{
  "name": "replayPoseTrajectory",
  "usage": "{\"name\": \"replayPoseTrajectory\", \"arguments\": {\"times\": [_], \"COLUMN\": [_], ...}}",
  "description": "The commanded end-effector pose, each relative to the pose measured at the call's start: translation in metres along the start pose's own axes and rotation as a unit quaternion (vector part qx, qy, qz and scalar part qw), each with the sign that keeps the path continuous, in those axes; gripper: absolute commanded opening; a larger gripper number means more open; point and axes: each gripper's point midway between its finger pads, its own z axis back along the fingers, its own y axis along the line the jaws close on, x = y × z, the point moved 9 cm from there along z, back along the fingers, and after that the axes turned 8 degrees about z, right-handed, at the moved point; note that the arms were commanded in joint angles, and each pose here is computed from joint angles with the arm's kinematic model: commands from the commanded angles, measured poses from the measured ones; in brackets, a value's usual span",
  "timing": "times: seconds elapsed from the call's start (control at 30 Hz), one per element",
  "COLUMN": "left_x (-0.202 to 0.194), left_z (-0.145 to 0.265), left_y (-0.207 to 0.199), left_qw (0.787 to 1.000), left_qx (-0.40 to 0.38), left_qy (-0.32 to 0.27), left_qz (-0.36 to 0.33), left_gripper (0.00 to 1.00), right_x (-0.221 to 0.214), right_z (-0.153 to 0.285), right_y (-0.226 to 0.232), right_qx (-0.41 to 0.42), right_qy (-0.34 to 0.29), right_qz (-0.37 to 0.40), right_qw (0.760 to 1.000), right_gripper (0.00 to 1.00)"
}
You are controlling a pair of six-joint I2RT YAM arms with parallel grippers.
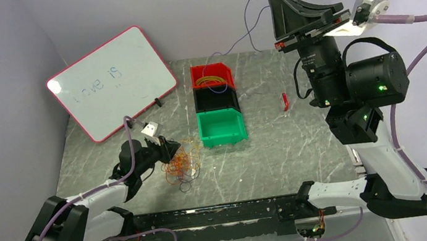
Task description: Untangle the cables
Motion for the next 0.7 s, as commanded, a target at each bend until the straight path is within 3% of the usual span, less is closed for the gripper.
{"name": "replayPoseTrajectory", "arguments": {"times": [0.0, 0.4, 0.47, 0.67], "left_x": [0.016, 0.081, 0.09, 0.115], "left_z": [-0.003, 0.017, 0.021, 0.036], "left_y": [-0.002, -0.024, -0.027, -0.041], "left_qw": [1.0, 0.995, 0.994, 0.992], "left_qx": [0.017, 0.061, 0.072, 0.071], "left_qy": [-0.022, -0.076, -0.08, -0.1], "left_qz": [0.001, -0.014, -0.012, -0.019], "left_gripper": [0.26, 0.67, 0.83, 0.88], "right_x": [-0.011, -0.05, -0.055, -0.082], "right_z": [0.001, 0.029, 0.031, 0.035], "right_y": [-0.001, -0.007, -0.007, 0.002], "right_qx": [-0.009, -0.035, -0.035, -0.017], "right_qy": [0.027, 0.117, 0.13, 0.188], "right_qz": [0.018, 0.033, 0.036, 0.048], "right_qw": [0.999, 0.992, 0.99, 0.981], "right_gripper": [0.0, 0.0, 0.0, 0.0]}}
